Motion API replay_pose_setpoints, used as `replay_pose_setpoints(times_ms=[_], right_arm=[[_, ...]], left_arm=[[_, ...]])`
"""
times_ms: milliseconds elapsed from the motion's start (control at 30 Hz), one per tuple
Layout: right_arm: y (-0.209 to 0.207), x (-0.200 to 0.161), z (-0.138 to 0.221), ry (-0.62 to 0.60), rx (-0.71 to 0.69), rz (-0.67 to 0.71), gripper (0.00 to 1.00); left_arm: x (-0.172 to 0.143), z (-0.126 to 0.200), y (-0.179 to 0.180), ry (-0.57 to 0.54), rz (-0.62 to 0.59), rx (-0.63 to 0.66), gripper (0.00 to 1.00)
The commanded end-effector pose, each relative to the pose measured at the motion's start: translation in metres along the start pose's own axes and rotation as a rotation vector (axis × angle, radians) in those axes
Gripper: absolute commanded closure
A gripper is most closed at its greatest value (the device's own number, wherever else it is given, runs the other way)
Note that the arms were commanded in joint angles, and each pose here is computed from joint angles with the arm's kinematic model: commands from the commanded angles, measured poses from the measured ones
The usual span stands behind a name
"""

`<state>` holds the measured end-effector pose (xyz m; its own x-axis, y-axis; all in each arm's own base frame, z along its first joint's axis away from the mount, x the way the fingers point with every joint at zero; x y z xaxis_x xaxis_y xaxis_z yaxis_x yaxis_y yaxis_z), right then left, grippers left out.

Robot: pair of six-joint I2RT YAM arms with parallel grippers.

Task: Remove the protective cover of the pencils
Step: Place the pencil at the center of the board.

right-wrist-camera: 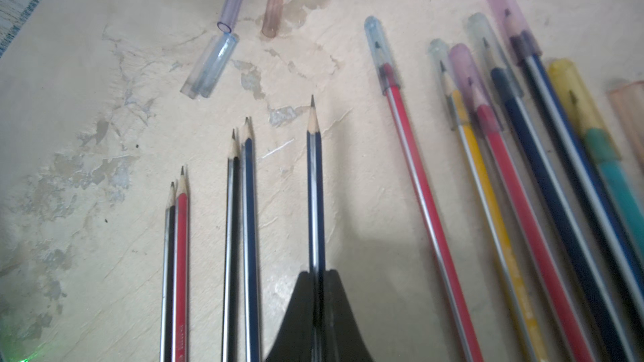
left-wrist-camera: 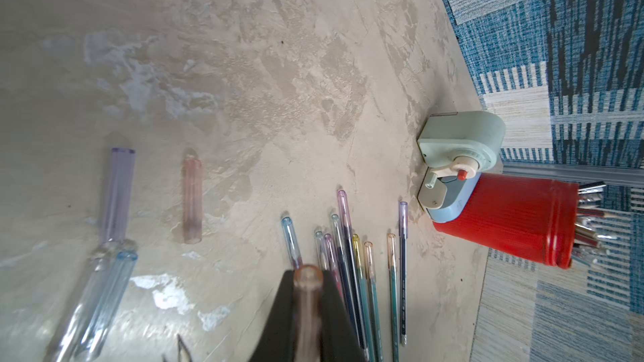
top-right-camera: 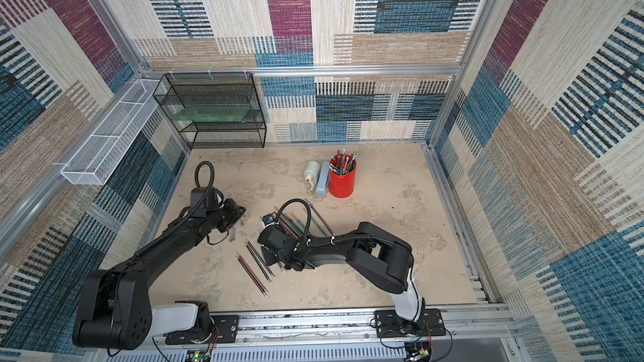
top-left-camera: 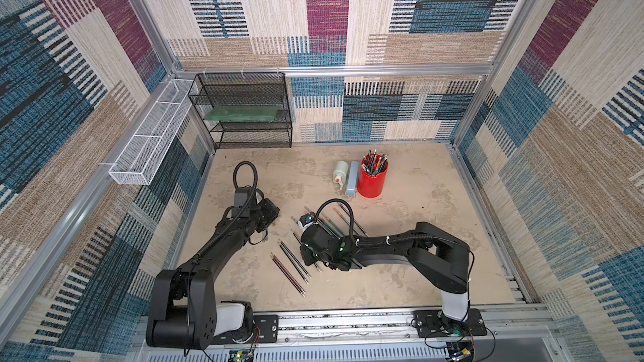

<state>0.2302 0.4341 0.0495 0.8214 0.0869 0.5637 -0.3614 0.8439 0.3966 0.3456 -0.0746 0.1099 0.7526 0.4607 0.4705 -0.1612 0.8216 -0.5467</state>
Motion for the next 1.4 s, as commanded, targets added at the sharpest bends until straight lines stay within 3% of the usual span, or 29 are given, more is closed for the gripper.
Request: replay_pose_setpoints(times_ms=[0, 200, 867, 1367], right_arm=[[0.004, 0.001, -0.005, 0.009, 0.009, -0.007, 1.0], [0.001, -0.001, -0.016, 0.022, -0.001, -0.005, 1.0], [-0.009, -0.001, -0.028, 0.051, -0.067, -0.039, 1.0], [-0.005, -0.003, -0.027, 0.061, -0.062, -0.032, 0.88]], left_arm=[[-0.004, -0.008, 0.007, 0.026, -0.05, 0.048, 1.0], [-0.012, -0.023, 0.007, 0.104, -0.058, 0.058, 1.0], [-0.025, -0.037, 0.019, 0.183, -0.033, 0.114, 1.0], [-0.032, -0.05, 0.031, 0.219, -0.013, 0.158, 1.0]])
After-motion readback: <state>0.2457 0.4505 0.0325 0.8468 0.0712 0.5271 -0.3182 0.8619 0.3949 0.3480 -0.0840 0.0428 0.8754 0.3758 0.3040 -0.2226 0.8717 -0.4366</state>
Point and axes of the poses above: each gripper's point midway between its finger pads, its own z axis back along the fingers, its own y axis along the line the jaws close on, x = y × z, the point moved 1 cm from there along z, back along the fingers, and after that the axes turned 14 degrees about -z, right-handed, at the moved point
